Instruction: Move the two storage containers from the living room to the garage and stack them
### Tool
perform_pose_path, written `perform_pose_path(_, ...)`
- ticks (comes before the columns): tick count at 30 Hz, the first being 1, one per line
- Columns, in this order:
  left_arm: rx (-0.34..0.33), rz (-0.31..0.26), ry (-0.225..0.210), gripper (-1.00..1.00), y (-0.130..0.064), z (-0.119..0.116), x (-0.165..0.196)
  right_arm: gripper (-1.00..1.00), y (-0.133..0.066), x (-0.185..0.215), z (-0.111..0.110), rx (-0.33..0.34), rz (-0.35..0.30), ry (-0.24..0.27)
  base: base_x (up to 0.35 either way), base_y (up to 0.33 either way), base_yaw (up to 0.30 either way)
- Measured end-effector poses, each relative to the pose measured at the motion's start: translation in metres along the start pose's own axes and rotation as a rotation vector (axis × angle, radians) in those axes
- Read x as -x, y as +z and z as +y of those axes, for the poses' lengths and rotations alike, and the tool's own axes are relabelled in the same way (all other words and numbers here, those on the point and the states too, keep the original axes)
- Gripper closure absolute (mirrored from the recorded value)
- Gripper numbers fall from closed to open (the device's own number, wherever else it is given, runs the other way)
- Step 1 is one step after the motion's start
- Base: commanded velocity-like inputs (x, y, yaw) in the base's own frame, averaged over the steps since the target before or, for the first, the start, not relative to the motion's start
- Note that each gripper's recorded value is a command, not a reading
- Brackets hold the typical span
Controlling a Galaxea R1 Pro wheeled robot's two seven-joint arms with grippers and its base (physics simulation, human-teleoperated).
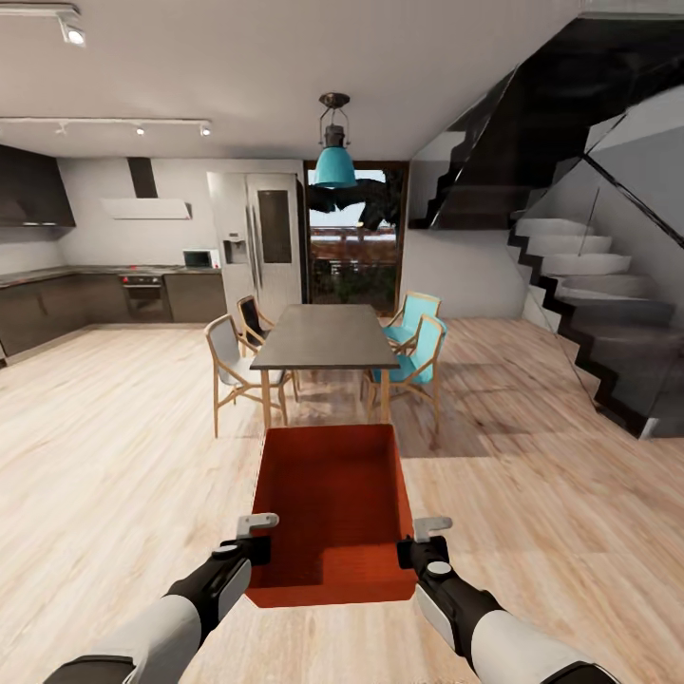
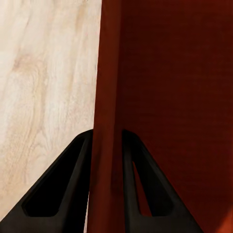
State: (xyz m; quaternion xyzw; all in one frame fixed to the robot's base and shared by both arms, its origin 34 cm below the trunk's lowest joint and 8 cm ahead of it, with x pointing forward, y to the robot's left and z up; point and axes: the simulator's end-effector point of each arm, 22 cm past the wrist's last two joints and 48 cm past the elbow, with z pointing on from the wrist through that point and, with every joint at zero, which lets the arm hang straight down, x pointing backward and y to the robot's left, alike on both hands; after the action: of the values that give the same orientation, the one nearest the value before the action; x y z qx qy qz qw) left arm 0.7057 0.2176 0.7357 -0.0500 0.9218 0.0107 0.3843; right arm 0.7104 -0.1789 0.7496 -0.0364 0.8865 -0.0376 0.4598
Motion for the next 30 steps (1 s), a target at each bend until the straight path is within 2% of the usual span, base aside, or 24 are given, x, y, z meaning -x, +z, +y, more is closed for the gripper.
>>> perform_pose_path(30,0.000,0.000,0.001,1.00,-0.0001,-0.0001,0.0006,1.00,0.0000,0.0000,-0.0001,0.000,0.000,0.001,0.000,0.000,-0.294)
